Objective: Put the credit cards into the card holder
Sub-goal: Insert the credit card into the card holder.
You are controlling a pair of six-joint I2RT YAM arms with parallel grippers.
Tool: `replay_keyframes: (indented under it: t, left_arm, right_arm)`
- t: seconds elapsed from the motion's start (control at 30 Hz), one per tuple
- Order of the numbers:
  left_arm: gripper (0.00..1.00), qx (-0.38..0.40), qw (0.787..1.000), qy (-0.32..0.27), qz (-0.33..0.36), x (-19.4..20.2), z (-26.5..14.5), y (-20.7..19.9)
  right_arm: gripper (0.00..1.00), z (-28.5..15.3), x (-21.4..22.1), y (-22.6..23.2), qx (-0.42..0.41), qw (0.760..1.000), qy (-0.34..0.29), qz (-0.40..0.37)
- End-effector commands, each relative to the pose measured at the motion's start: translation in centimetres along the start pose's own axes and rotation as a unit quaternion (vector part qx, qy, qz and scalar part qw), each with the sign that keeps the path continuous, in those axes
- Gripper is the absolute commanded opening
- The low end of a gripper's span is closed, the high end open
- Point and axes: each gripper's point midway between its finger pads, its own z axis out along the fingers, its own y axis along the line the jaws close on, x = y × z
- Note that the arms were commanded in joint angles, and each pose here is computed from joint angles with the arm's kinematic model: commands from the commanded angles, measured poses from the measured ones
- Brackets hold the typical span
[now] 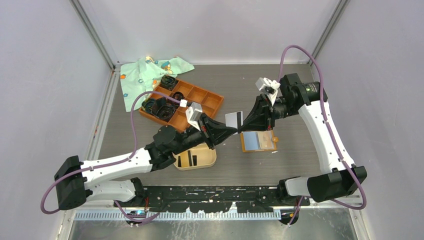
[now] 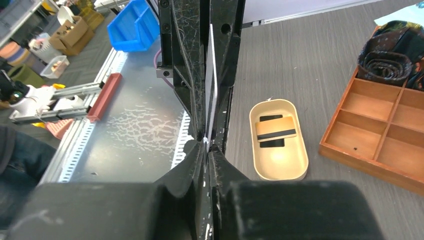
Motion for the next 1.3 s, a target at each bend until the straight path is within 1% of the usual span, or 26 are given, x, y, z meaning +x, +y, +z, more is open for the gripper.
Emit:
replay_keyframes:
  t: [0.0,0.07,0.1,0.13,0.2,0.23,0.27,0.37,0.43,0.47,0.7,0.87,1.07,1.2,1.27]
  left_arm:
    - [0.00,0.034,0.998,-0.053,0.001,-3.7,0.7,-1.8]
    - [0.00,0.034,0.998,-0.056,-0.001,-3.8,0.7,-1.8]
    - [0.00,0.033,0.998,-0.058,-0.004,-3.9,0.6,-1.7]
    - [0.04,0.033,0.997,-0.063,-0.007,-4.2,0.6,-1.6]
    - [0.22,0.029,0.997,-0.070,-0.022,-4.7,0.4,-1.1]
    - [0.34,0.025,0.997,-0.073,-0.031,-4.9,0.3,-0.8]
    - [0.41,0.025,0.996,-0.074,-0.039,-5.2,0.3,-0.6]
    - [0.61,0.033,0.995,-0.067,-0.059,-5.6,0.1,-0.4]
    - [0.71,0.040,0.995,-0.060,-0.065,-5.9,0.1,-0.4]
    - [0.74,0.045,0.995,-0.056,-0.065,-5.9,0.0,-0.5]
    - [0.83,0.064,0.996,-0.021,-0.060,-6.4,-0.9,-0.8]
    - [0.88,0.041,0.997,0.001,-0.065,-6.3,-1.9,0.1]
    - [0.88,0.027,0.997,0.029,-0.071,-6.5,-2.2,0.7]
    - [0.85,0.023,0.996,0.034,-0.079,-6.2,-2.2,1.0]
    - [0.82,0.022,0.996,0.033,-0.082,-6.1,-2.2,1.1]
  right_arm:
    - [0.08,0.0,-1.6,1.3,-0.005,1.000,-0.018,-0.012]
    - [0.01,0.0,-1.6,1.3,-0.004,1.000,-0.017,-0.009]
    - [0.01,0.0,-1.5,1.2,-0.004,1.000,-0.017,-0.007]
    - [0.01,0.0,-1.5,1.1,-0.004,1.000,-0.016,-0.002]
    - [0.01,0.0,-1.3,0.9,-0.001,1.000,-0.013,0.013]
    - [0.01,0.0,-1.2,0.7,0.002,1.000,-0.011,0.020]
    - [0.01,0.0,-1.1,0.6,0.004,1.000,-0.009,0.029]
    - [0.01,-0.1,-0.6,0.2,0.016,0.998,0.000,0.058]
    - [0.01,-0.1,-0.4,-0.2,0.022,0.997,0.003,0.071]
    - [0.01,-0.1,-0.4,-0.2,0.024,0.997,0.003,0.075]
    - [0.01,-0.1,-0.3,-0.6,0.032,0.994,0.003,0.102]
    - [0.01,0.0,-0.2,-1.0,0.037,0.992,0.002,0.118]
    - [0.01,0.0,-0.1,-1.5,0.044,0.990,0.001,0.136]
    - [0.01,0.0,0.0,-1.7,0.045,0.989,-0.001,0.144]
    - [0.01,0.0,0.0,-1.7,0.047,0.988,-0.001,0.145]
